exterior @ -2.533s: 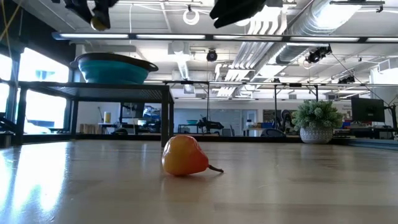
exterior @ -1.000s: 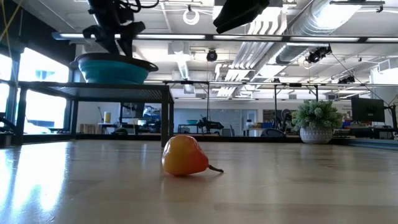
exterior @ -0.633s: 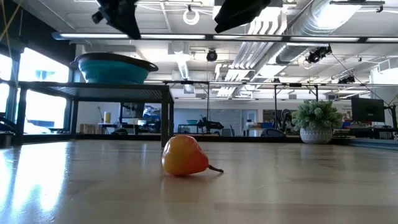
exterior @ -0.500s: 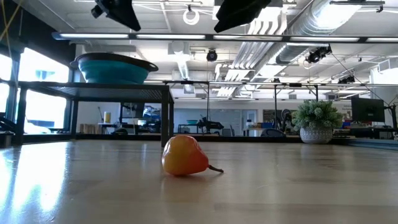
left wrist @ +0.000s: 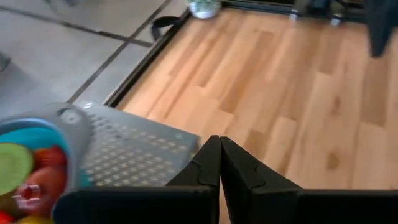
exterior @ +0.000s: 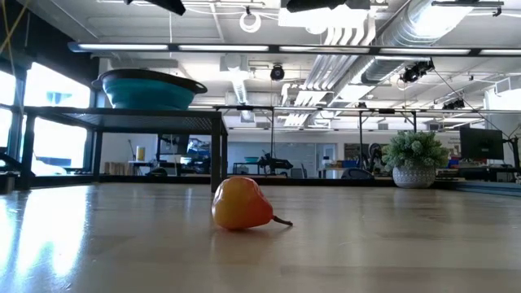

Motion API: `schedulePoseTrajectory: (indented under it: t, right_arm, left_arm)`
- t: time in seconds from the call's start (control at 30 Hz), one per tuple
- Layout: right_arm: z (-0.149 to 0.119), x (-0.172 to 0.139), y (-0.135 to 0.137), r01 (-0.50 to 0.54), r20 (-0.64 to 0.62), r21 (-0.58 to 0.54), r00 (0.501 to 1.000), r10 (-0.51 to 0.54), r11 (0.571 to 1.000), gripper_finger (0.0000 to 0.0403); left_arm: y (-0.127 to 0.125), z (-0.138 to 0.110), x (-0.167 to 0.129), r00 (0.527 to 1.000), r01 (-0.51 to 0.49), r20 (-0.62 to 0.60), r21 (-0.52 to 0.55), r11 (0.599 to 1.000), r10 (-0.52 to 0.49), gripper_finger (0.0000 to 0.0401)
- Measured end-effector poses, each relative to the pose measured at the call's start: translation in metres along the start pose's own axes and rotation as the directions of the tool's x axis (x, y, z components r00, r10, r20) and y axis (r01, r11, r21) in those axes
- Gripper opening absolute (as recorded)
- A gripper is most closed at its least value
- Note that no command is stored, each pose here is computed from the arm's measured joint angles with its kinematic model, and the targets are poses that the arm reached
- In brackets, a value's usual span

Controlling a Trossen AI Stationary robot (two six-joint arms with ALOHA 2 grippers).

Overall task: Pick & Place Fruit
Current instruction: Put the orange pear into the blue strainer bowl on the shelf

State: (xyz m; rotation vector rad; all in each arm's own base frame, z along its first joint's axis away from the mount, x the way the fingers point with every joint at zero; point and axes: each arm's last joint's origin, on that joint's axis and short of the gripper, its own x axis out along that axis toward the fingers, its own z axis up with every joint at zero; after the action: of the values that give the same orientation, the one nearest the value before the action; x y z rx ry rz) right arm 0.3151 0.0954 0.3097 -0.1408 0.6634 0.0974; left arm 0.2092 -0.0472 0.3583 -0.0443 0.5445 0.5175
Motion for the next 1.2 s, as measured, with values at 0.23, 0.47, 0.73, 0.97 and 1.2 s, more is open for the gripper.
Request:
schedulePoseTrajectory:
  t: [0.23, 0.47, 0.73, 0.97, 1.2]
  right_arm:
    - [0.002, -0.004, 0.02, -0.054, 0.038, 0.066, 0.998, 0.051, 0.996, 0.0309]
    - [0.006, 0.003, 0.035, -0.114, 0.086, 0.058, 0.99, 0.109, 0.992, 0.0309]
    - [-0.003, 0.043, 0.046, -0.159, 0.057, 0.05, 0.986, 0.156, 0.986, 0.0309]
    - [-0.019, 0.076, 0.054, -0.152, -0.02, 0.059, 0.988, 0.154, 0.987, 0.0309]
    - [-0.046, 0.117, 0.064, -0.156, -0.144, 0.053, 0.976, 0.162, 0.986, 0.0309]
  left_arm:
    - [-0.046, -0.02, -0.018, 0.996, 0.089, 0.019, 0.088, 0.992, -0.091, 0.0001]
    - [-0.078, -0.042, -0.044, 0.984, 0.158, 0.056, 0.123, 0.98, -0.166, 0.0001]
    - [-0.096, -0.059, -0.062, 0.972, 0.213, 0.073, 0.139, 0.967, -0.225, 0.0001]
    - [-0.1, -0.059, -0.067, 0.962, 0.245, 0.089, 0.121, 0.962, -0.257, 0.0001]
    - [-0.1, -0.059, -0.067, 0.962, 0.245, 0.086, 0.13, 0.961, -0.257, 0.0001]
